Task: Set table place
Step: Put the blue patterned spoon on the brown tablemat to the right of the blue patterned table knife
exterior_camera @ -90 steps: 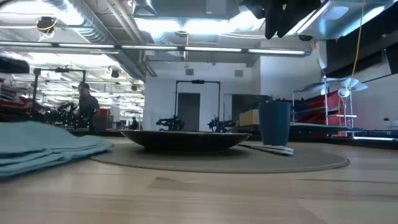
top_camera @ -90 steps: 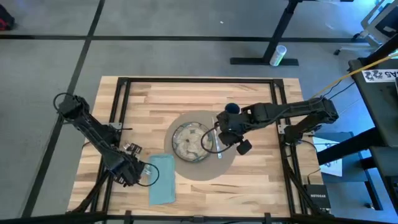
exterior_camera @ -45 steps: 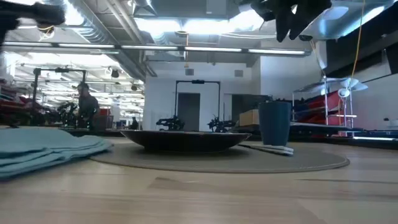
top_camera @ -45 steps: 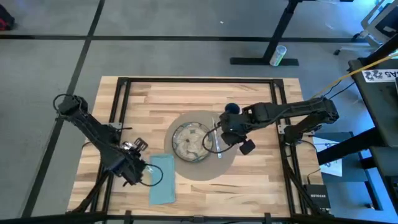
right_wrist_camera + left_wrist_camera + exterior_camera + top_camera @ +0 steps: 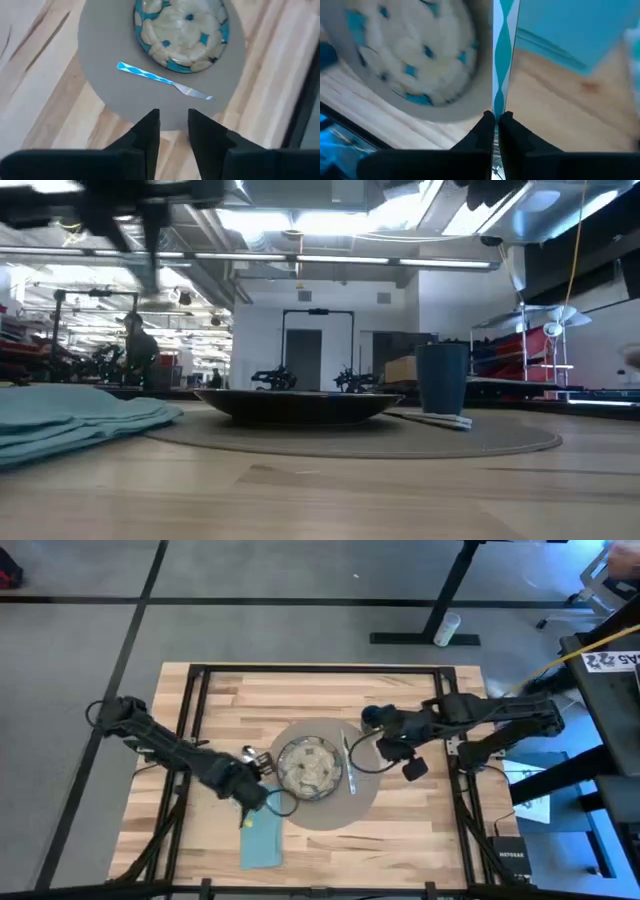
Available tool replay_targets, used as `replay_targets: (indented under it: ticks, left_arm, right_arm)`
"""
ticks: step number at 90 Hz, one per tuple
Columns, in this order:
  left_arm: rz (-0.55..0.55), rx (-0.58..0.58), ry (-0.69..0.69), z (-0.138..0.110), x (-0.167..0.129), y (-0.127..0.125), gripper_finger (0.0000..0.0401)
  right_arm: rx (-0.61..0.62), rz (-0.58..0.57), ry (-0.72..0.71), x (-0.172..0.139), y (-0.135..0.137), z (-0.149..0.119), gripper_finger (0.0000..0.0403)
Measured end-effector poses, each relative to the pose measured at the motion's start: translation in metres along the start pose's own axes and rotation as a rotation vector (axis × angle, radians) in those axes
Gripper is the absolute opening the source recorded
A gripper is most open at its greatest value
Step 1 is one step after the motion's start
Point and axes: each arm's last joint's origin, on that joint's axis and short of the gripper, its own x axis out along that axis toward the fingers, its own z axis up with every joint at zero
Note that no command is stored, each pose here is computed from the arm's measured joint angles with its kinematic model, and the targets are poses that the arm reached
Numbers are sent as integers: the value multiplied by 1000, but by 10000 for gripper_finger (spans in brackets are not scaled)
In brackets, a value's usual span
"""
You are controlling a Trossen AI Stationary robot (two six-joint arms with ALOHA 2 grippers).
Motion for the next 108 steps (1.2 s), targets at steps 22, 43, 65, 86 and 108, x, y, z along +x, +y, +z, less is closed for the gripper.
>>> replay_targets:
  ticks: [22,43,65,86,108]
  left_arm:
    - [106,108,-40,2,20,55,0]
    - [137,72,-124,1,44,99,0]
    - [106,132,-158,15,69,126,0]
    - [115,149,-210,31,81,152,0]
    - [140,187,-261,34,95,177,0]
  right_arm:
    - [4,-13,-2,-8,1,-5,88]
    - [-7,-15,16,-8,1,-6,88]
    - [-13,-10,26,-8,2,-7,88]
    - [-13,-8,30,-8,2,-8,88]
    - [-13,-7,33,-7,2,-8,88]
